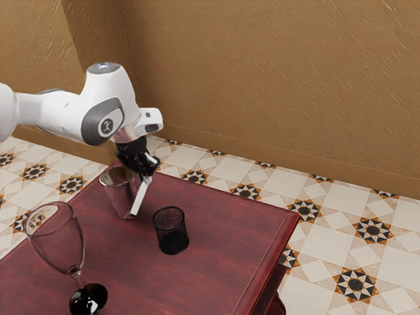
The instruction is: Put the marker into the pen holder.
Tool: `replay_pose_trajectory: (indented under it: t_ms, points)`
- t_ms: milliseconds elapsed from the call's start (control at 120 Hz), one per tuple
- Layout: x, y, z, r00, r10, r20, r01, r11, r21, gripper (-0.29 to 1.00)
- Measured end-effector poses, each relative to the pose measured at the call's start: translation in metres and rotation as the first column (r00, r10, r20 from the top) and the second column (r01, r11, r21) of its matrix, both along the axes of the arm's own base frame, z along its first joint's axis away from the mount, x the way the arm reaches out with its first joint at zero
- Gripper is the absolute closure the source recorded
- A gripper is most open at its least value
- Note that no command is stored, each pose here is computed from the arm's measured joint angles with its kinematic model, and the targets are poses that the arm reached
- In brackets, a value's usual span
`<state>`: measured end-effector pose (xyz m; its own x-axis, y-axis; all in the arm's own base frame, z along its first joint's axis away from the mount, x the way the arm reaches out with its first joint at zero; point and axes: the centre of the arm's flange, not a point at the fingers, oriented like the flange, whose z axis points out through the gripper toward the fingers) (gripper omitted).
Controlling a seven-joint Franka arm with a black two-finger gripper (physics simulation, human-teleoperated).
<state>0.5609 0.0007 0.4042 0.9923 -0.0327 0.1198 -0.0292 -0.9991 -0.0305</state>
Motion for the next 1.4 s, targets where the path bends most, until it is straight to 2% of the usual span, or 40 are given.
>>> replay_pose_trajectory:
  t_ms: [167,267,408,567,742,867,992,1400]
  points:
    - [0.013,-0.018,0.039,0.996,-0.031,0.079,0.032,1.0,-0.001,0.77]
    - [0.009,-0.031,0.037,0.99,-0.062,0.126,0.063,0.998,-0.009,0.78]
    - [0.001,-0.052,0.022,0.971,-0.077,0.224,0.099,0.991,-0.087,0.78]
    - [-0.004,-0.075,0.022,0.938,-0.137,0.317,0.176,0.98,-0.097,0.78]
    - [-0.017,-0.092,0.02,0.91,-0.209,0.359,0.255,0.963,-0.085,0.79]
    - [-0.019,-0.06,0.023,0.906,-0.187,0.379,0.231,0.97,-0.075,0.79]
    - [-0.02,-0.031,0.02,0.909,-0.167,0.382,0.205,0.977,-0.061,0.79]
    - [-0.044,-0.04,0.006,0.899,-0.245,0.364,0.282,0.958,-0.051,0.79]
